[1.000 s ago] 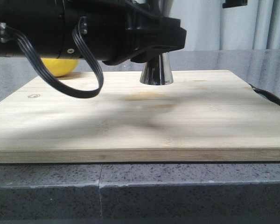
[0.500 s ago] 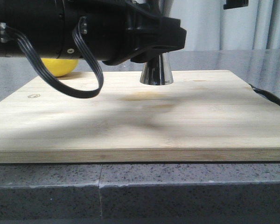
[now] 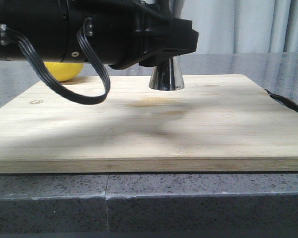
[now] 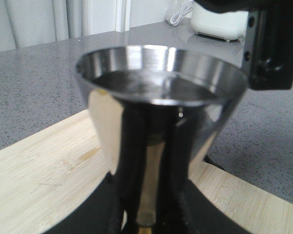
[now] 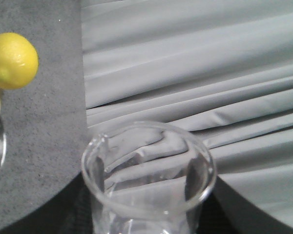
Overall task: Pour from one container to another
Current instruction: 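Tilt the beaker with the right gripper, pouring liquid into the held jigger, then lower the beaker onto the board with the right gripper and release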
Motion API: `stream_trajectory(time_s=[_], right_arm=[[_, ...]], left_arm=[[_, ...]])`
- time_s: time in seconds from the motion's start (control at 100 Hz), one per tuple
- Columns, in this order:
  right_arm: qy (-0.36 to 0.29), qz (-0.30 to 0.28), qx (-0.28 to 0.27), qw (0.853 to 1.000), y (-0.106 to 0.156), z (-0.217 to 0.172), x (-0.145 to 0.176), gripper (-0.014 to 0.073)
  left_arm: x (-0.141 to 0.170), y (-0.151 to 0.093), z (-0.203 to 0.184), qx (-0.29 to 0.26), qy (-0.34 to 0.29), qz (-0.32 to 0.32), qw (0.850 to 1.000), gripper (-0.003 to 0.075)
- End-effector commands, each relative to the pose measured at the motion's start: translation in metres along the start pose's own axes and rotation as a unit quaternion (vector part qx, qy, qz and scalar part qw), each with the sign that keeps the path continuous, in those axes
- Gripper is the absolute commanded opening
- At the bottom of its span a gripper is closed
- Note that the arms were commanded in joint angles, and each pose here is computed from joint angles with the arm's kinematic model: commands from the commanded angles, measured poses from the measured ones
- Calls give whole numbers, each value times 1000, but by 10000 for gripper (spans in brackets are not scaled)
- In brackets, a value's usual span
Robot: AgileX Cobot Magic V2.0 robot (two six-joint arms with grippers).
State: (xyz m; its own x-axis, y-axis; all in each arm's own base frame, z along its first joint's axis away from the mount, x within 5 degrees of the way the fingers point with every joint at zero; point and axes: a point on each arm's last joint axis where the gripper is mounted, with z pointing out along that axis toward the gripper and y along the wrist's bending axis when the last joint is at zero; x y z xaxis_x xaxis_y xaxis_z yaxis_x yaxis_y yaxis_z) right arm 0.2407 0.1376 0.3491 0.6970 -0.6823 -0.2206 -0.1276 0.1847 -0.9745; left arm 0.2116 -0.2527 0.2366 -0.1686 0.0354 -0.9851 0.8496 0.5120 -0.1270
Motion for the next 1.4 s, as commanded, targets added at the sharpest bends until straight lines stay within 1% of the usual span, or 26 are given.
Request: stream_trajectory(time_s=[0.0,0.1,0.16,0.23,0.33,0.42,0.47,0.55,0.62,0.67,0.8,0.88,1.02,1.06,1.11,1.23,1.39], right_arm=[[-23,65,58,996,-26,-5,-9,234],[-16,139,63,988,-27,-5,-7,234],[-8,200,69,977,-27,-5,-5,234],[12,274,78,958,-28,-6,0,234],[51,372,93,922,-27,-7,9,234],[87,420,96,898,-23,-8,16,234],[98,431,93,892,-21,-8,18,234],[102,432,89,892,-18,-8,19,234],[96,432,96,892,-16,-10,21,234],[93,438,105,888,-14,-11,24,234],[115,481,136,859,-4,-18,41,234],[121,491,141,851,9,-20,49,234],[118,531,139,828,34,-20,57,234],[118,533,135,827,42,-20,58,234],[112,542,135,822,51,-19,59,235],[113,549,126,819,69,-15,65,234],[116,557,118,814,83,-7,72,234]], left_arm=[[-32,-6,-4,18,-80,-1,997,-19],[-32,-6,-4,18,-80,-1,997,-19],[-32,-6,-4,18,-80,-1,997,-19],[-32,-6,-4,18,-80,-1,997,-19],[-32,-6,-4,18,-80,-1,997,-19],[-32,-6,-4,18,-80,-1,997,-19],[-32,-6,-4,18,-80,-1,997,-19],[-32,-6,-4,18,-80,-1,997,-19],[-32,-6,-4,18,-80,-1,997,-19],[-32,-6,-4,18,-80,-1,997,-19],[-32,-6,-4,18,-80,-1,997,-19],[-32,-6,-4,18,-80,-1,997,-19],[-32,-6,-4,18,-80,-1,997,-19],[-32,-6,-4,18,-80,-1,997,-19],[-32,-6,-4,18,-80,-1,997,-19],[-32,-6,-4,18,-80,-1,997,-19],[-32,-6,-4,18,-80,-1,997,-19]])
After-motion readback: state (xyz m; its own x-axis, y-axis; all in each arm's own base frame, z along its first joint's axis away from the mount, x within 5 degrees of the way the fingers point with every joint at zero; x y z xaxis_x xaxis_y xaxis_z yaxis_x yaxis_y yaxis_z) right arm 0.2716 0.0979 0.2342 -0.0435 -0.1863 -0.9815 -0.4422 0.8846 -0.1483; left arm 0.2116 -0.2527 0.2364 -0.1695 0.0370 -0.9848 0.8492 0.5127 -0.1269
